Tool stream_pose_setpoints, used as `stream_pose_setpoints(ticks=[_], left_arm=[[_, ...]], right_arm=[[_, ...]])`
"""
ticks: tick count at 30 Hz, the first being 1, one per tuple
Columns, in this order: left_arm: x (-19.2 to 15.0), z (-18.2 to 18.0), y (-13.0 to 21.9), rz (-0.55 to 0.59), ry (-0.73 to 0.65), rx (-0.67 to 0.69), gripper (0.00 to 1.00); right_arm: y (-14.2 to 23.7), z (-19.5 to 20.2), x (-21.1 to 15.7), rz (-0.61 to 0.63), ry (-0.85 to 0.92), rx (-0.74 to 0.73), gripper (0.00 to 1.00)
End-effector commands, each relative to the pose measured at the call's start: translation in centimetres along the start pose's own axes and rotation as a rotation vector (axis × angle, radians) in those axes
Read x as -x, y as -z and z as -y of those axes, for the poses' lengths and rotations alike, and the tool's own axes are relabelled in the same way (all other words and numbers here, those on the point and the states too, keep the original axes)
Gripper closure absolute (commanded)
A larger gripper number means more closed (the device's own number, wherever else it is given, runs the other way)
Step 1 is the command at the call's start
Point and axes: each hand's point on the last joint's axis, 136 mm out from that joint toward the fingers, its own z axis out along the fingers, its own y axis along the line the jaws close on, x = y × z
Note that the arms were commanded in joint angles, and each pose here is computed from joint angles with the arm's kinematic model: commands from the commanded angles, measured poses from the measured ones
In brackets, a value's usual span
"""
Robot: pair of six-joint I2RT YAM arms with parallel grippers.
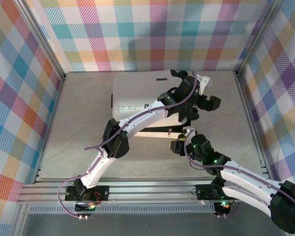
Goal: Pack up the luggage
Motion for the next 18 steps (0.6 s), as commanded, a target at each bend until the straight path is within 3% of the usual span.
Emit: stream_pose_setpoints(ticks=[1,10,18], left_arm=[[1.8,1.1,0.3,0.051,-0.01,-0.023,0.04],[1.9,1.2,0.8,0.046,-0.014,-0.019,0.04],[2.0,1.3,0.9,0.042,-0.016,-0.019,0.05]], right_arm=[[-0.2,-2.1,2.0,0.034,-0.042,0.073,0.53],[-1.8,-2.6,3.5,0.04,-0.078,0.055,0.49],[-3.7,-2.6,3.8,0.012,-0.103,0.038,0.56]])
